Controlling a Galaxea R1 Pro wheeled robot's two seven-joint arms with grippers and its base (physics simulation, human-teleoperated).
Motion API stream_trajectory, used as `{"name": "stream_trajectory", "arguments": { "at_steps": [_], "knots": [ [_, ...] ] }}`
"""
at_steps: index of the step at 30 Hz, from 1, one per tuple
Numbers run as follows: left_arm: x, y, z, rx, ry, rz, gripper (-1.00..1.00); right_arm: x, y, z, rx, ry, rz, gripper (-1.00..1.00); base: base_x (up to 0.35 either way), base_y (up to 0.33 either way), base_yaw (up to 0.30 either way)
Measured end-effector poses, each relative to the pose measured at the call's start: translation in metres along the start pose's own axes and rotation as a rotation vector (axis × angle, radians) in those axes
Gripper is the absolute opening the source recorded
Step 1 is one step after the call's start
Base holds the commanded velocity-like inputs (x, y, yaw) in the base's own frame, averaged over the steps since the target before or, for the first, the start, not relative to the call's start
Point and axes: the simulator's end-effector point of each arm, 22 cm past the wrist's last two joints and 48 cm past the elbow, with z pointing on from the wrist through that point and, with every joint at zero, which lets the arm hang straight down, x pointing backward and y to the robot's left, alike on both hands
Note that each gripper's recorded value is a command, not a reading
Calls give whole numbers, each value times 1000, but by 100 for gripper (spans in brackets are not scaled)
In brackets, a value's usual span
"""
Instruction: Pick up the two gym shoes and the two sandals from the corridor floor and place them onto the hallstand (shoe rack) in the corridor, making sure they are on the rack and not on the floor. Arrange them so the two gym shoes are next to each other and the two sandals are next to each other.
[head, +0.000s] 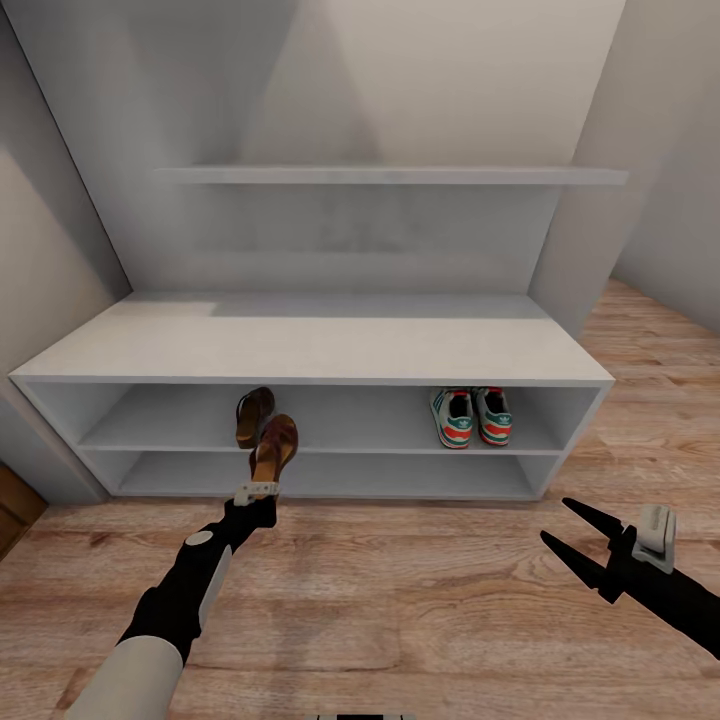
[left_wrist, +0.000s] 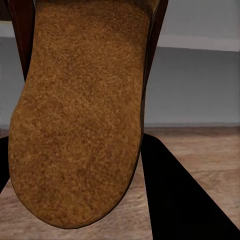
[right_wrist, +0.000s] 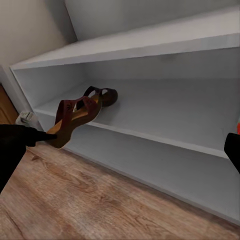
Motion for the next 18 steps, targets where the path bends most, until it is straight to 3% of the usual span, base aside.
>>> {"name": "stream_trajectory", "arguments": {
  "at_steps": [18],
  "knots": [
    [0, -12, 2, 13, -3, 0, -100, 0, 0, 0, 0, 0, 1, 100, 0, 0, 0]
  ]
}}
